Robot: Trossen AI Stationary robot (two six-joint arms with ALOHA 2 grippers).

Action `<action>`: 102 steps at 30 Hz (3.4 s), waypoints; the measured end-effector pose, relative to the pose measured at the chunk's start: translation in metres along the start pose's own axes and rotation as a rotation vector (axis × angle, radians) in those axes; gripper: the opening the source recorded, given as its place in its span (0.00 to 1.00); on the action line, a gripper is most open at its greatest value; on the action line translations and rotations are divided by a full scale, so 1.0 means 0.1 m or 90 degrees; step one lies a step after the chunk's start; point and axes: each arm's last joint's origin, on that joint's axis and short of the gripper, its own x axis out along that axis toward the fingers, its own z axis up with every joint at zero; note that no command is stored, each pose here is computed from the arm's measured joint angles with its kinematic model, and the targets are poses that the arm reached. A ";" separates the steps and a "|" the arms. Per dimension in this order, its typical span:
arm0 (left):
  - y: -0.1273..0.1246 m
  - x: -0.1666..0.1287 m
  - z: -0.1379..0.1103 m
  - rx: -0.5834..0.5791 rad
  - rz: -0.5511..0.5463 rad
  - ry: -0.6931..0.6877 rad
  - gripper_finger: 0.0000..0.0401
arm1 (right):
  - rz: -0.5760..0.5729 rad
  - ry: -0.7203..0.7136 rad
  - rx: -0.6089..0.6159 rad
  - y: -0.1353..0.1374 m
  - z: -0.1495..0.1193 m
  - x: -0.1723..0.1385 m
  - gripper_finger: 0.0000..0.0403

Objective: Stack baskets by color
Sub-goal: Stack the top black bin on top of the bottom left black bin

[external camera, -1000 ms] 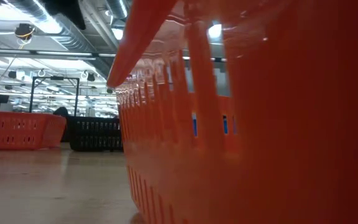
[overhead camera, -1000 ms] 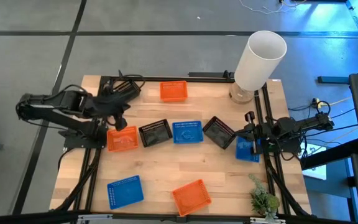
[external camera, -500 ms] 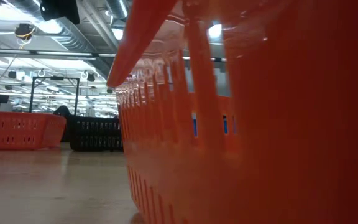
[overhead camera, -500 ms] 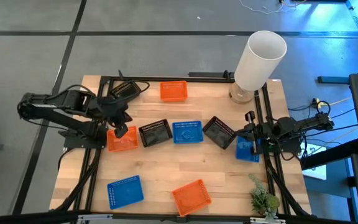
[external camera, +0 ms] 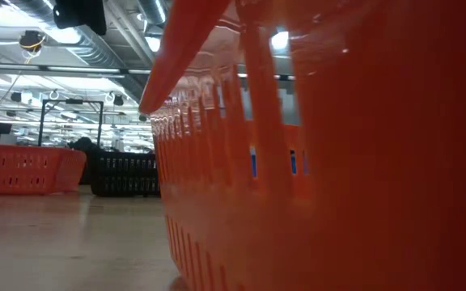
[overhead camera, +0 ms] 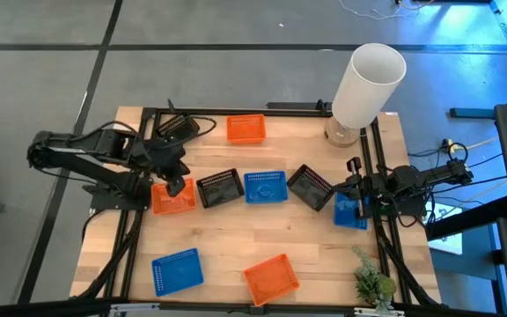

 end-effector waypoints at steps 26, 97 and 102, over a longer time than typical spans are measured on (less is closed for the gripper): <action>-0.25 0.98 0.05 0.256 0.259 0.089 0.25 | -0.052 0.156 0.068 -0.09 0.71 0.07 0.03; 2.08 1.98 0.52 -0.208 0.471 0.286 0.25 | -0.081 0.117 0.350 -0.10 0.85 0.11 0.03; 2.12 2.11 0.47 -0.191 0.440 0.324 0.25 | -0.080 0.113 0.351 -0.10 0.86 0.11 0.03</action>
